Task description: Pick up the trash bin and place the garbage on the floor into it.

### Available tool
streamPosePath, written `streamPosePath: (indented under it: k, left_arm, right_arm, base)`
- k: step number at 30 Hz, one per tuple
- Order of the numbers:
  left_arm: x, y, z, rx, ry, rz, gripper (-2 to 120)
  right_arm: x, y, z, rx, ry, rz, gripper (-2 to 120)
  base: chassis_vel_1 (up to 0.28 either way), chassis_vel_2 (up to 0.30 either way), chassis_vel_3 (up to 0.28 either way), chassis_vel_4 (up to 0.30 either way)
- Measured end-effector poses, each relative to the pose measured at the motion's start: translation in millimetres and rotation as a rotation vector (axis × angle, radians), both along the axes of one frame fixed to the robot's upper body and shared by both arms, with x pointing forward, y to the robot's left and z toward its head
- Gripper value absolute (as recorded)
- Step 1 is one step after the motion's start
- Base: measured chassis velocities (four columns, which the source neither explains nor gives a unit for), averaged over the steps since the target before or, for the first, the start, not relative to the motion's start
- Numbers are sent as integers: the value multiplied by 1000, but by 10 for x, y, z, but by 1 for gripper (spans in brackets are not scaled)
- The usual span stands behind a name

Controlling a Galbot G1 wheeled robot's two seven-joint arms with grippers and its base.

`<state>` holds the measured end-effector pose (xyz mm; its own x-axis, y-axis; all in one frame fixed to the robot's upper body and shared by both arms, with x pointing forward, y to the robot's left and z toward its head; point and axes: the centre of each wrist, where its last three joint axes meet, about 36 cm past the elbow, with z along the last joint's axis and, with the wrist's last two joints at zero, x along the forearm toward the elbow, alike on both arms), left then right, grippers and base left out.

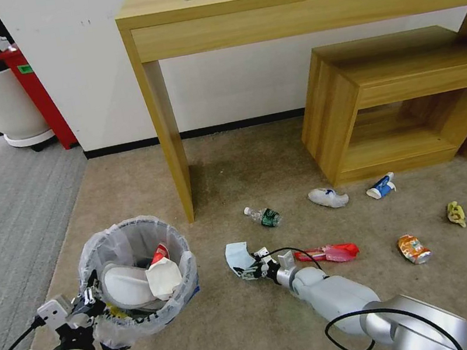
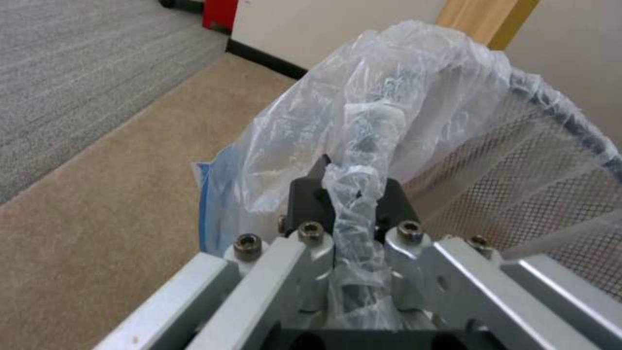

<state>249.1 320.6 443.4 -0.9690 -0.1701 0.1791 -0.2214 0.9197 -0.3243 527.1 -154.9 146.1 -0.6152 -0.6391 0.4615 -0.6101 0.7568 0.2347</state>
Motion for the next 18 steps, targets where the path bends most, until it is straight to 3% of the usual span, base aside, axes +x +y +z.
streamPosePath:
  k: [12, 18]
  left_arm:
    - [19, 4, -8, -2, -10, 1, 3]
    - [5, -4, -8, -2, -12, 1, 3]
  right_arm:
    - [-46, 128, -20, -52, -15, 31, 94]
    - [-72, 128, -40, -75, -23, 41, 68]
  base:
    - [0, 0, 0, 0]
    - [0, 0, 0, 0]
